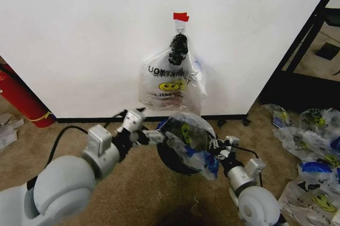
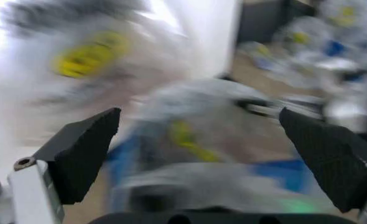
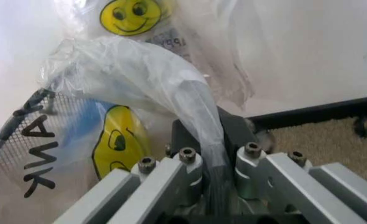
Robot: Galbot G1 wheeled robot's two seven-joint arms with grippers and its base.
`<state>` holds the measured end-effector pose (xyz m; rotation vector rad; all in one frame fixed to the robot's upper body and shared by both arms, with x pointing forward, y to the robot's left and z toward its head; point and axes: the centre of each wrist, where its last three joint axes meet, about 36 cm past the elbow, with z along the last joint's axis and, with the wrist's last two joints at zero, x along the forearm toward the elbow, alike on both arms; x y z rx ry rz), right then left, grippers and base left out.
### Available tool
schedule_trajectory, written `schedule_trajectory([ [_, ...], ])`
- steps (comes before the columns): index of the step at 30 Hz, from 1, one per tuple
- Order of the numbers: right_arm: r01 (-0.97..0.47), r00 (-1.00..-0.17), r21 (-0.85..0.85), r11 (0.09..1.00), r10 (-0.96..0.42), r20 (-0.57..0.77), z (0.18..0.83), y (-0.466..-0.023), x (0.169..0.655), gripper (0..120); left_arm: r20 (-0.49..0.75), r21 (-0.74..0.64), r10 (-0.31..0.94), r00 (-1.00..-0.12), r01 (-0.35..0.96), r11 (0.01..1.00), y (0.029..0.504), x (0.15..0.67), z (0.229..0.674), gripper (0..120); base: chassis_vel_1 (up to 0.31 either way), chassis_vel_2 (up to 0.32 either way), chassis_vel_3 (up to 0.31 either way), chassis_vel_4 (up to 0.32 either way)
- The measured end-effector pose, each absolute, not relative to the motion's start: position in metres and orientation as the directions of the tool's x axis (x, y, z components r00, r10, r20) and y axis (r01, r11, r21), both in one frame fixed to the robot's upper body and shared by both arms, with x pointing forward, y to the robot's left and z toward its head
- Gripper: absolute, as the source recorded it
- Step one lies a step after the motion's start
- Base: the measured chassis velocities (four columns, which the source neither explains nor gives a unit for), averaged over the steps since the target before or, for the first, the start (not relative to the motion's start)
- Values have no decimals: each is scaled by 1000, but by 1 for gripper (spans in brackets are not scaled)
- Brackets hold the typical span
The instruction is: Pick up the garbage bag from the wall and place it over the trash bin.
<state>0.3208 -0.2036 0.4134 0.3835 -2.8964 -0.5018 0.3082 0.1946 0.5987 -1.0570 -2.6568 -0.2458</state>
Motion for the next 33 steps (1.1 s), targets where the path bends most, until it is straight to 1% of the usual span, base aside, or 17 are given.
schedule_trajectory([
  [2, -217, -953, 343, 914, -275, 129, 412, -204, 321, 1, 355, 0, 678, -644, 725, 689, 178, 320, 598, 100, 0, 0, 0, 0],
  [3, -217, -953, 343, 914, -275, 129, 412, -204, 321, 1, 355, 0, 678, -644, 725, 689, 178, 320, 598, 100, 0, 0, 0, 0],
  [5, -206, -956, 336, 919, -261, 130, 412, -208, 321, 1, 411, -74, 704, -580, 748, 660, 161, 334, 599, 100, 0, 0, 0, 0],
  [7, -198, -959, 332, 922, -253, 131, 412, -211, 320, 1, 438, -105, 713, -548, 756, 646, 152, 344, 602, 98, 0, 0, 0, 0],
  [11, -196, -959, 329, 924, -250, 132, 411, -213, 320, 1, 455, -119, 718, -527, 763, 636, 145, 353, 606, 94, 0, 0, 0, 0],
  [14, -196, -959, 333, 922, -251, 131, 411, -211, 320, 1, 499, -112, 717, -487, 784, 611, 122, 373, 607, 92, 0, 0, 0, 0],
  [17, -196, -959, 338, 920, -252, 130, 410, -209, 320, 1, 531, -103, 701, -476, 785, 611, 113, 382, 599, 86, 0, 0, 0, 0],
  [18, -195, -959, 338, 921, -251, 131, 410, -209, 320, 1, 539, -100, 696, -474, 785, 611, 114, 382, 599, 81, 0, 0, 0, 0],
  [20, -194, -959, 338, 921, -250, 131, 410, -210, 320, 1, 544, -97, 694, -472, 786, 611, 115, 383, 599, 80, 0, 0, 0, 0],
  [21, -193, -960, 336, 922, -249, 132, 410, -211, 320, 1, 555, -90, 687, -469, 787, 610, 118, 382, 599, 75, 0, 0, 0, 0],
  [22, -192, -960, 335, 923, -248, 133, 410, -211, 320, 1, 562, -84, 682, -468, 788, 610, 119, 382, 599, 73, 0, 0, 0, 0],
  [27, -191, -960, 331, 924, -246, 133, 410, -210, 322, 1, 580, -85, 675, -456, 790, 607, 120, 375, 596, 68, 0, 0, 0, 0],
  [29, -183, -962, 334, 925, -238, 132, 411, -209, 324, 1, 582, -104, 684, -441, 793, 600, 118, 371, 595, 63, 0, 0, 0, 0],
  [30, -183, -962, 334, 925, -238, 132, 411, -209, 324, 1, 582, -104, 684, -441, 793, 600, 118, 371, 595, 63, 0, 0, 0, 0],
  [31, -179, -963, 335, 925, -234, 133, 411, -209, 325, 1, 582, -109, 687, -435, 795, 597, 117, 370, 595, 57, 0, 0, 0, 0],
  [32, -176, -963, 333, 926, -233, 138, 410, -207, 324, 1, 586, -115, 688, -429, 796, 594, 116, 371, 595, 43, 0, 0, 0, 0],
  [33, -176, -963, 333, 926, -233, 139, 410, -207, 323, 1, 586, -115, 687, -429, 796, 595, 116, 372, 595, 40, 0, 0, 0, 0],
])
